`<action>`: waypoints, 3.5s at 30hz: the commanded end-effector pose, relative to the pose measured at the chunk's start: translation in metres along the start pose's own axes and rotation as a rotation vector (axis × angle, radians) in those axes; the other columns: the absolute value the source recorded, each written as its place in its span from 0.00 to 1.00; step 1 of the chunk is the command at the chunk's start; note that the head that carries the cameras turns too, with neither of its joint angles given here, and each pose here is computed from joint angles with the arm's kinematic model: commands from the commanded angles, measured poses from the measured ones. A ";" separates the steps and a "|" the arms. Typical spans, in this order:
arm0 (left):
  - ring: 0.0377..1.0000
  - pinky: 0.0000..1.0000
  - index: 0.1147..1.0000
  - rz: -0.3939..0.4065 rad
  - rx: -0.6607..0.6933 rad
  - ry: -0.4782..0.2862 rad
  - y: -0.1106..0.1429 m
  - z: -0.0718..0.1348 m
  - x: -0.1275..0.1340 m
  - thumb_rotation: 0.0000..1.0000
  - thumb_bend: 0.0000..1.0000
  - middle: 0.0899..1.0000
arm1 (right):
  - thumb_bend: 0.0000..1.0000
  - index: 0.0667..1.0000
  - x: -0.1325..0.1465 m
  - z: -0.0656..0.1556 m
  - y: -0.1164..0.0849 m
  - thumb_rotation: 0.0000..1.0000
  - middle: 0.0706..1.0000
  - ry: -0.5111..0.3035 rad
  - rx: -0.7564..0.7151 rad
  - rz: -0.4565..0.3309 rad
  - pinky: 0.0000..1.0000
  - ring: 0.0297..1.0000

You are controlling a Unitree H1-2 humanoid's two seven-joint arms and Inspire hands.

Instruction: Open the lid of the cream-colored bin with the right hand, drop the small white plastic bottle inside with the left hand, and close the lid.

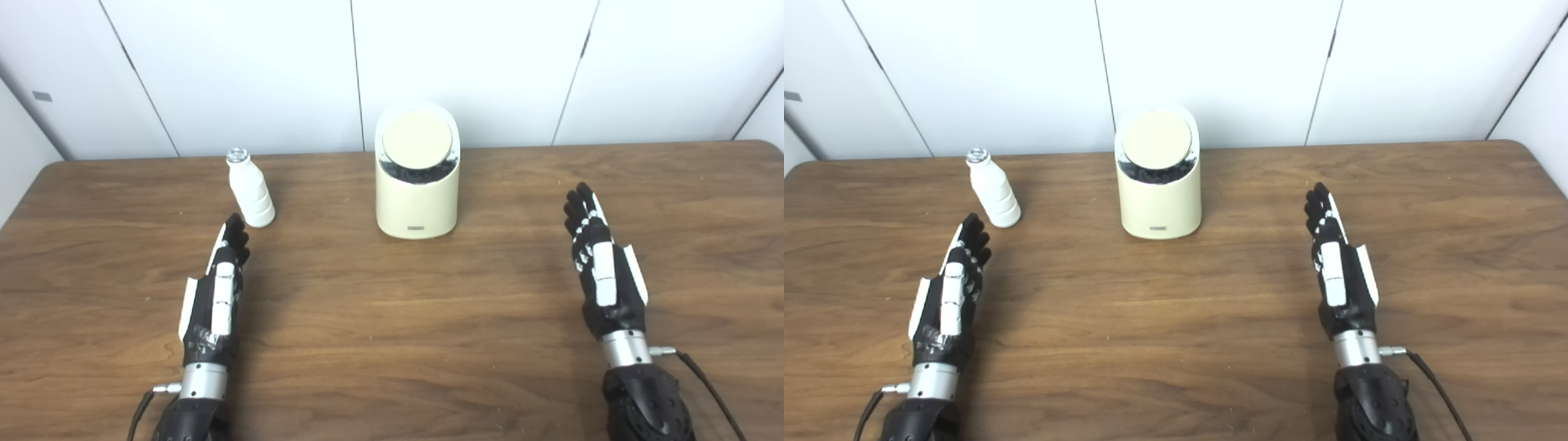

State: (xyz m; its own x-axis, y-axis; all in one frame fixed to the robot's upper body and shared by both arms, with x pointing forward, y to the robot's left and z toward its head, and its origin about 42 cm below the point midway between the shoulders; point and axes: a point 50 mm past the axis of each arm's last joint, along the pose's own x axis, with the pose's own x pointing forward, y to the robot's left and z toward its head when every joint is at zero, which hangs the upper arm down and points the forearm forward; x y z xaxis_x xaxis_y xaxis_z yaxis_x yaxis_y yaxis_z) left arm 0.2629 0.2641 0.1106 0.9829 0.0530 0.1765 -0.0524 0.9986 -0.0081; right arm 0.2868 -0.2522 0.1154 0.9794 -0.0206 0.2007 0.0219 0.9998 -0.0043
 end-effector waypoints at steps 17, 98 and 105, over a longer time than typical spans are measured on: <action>1.00 1.00 1.00 -0.001 -0.006 0.050 0.000 -0.020 -0.007 0.99 0.47 1.00 | 0.59 0.96 -0.027 -0.040 0.006 0.97 0.96 0.129 0.020 -0.012 1.00 0.96; 0.98 1.00 0.98 -0.010 -0.061 0.071 -0.025 -0.019 -0.010 0.82 0.45 0.99 | 0.96 0.92 0.227 0.173 0.073 0.49 0.92 -0.140 -0.784 0.203 0.77 0.89; 0.99 1.00 0.99 -0.004 -0.098 0.064 -0.028 -0.015 -0.009 0.84 0.44 0.99 | 0.95 0.92 0.235 0.180 0.088 0.46 0.92 -0.139 -0.844 0.234 0.76 0.88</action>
State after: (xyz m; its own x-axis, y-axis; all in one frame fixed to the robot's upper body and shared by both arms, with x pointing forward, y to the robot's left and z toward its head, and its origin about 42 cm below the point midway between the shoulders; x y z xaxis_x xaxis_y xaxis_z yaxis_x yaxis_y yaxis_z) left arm 0.2706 0.2480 0.1128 0.9824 0.0464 0.1808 -0.0373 0.9979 -0.0532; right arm 0.4761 -0.1780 0.2966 0.9697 0.2156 0.1147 -0.0529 0.6439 -0.7633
